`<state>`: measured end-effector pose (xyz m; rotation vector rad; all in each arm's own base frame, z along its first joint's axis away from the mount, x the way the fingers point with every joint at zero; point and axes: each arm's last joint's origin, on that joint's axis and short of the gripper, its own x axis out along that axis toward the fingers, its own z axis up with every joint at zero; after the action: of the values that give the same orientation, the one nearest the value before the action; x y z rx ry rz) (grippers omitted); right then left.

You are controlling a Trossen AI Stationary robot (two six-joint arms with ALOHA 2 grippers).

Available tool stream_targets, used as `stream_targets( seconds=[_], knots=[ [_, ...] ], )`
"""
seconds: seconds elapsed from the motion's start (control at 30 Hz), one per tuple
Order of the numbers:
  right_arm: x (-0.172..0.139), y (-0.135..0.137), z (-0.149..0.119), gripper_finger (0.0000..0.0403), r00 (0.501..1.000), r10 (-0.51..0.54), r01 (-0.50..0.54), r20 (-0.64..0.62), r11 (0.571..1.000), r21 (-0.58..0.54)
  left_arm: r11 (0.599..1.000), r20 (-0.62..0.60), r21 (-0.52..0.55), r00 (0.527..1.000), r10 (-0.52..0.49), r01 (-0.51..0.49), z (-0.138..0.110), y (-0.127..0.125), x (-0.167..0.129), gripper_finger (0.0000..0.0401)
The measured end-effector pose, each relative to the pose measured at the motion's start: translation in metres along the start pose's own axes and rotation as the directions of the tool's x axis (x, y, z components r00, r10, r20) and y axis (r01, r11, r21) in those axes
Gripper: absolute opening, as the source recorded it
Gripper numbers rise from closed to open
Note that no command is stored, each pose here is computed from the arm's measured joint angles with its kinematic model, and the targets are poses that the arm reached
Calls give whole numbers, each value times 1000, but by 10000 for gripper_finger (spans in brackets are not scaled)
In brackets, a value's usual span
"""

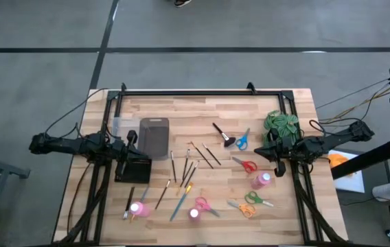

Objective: Pick & Place Paint Supplies
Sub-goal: Put the left light pink bottle into the white bin

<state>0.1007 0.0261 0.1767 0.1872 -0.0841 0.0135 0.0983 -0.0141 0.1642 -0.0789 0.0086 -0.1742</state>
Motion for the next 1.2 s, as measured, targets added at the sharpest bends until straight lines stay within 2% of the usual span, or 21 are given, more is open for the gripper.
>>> stream_targets(
  seconds=[0.87, 0.9, 1.0, 1.13, 1.2],
  knots=[
    [0, 0, 0, 9, 1000, 0, 0, 0, 1000, 0, 1000, 7, -7, 1000, -1, 1, 1, 0, 0, 0],
    [0, 0, 0, 9, 1000, 0, 0, 0, 1000, 0, 999, 34, -41, 999, -3, 4, 3, 0, 0, 0],
    [0, 0, 0, 9, 1000, 0, 0, 0, 1000, 0, 972, 166, -232, 986, -9, 48, 16, -1, -1, 0],
    [0, 0, 0, 9, 1000, 0, 0, 0, 1000, -1, 936, 369, -325, 929, -6, 135, 36, -2, -7, 0],
    [0, 0, 0, 9, 1000, 0, 0, -1, 1000, -1, 933, 367, -322, 930, -36, 163, 39, -4, -7, 0]
  ],
)
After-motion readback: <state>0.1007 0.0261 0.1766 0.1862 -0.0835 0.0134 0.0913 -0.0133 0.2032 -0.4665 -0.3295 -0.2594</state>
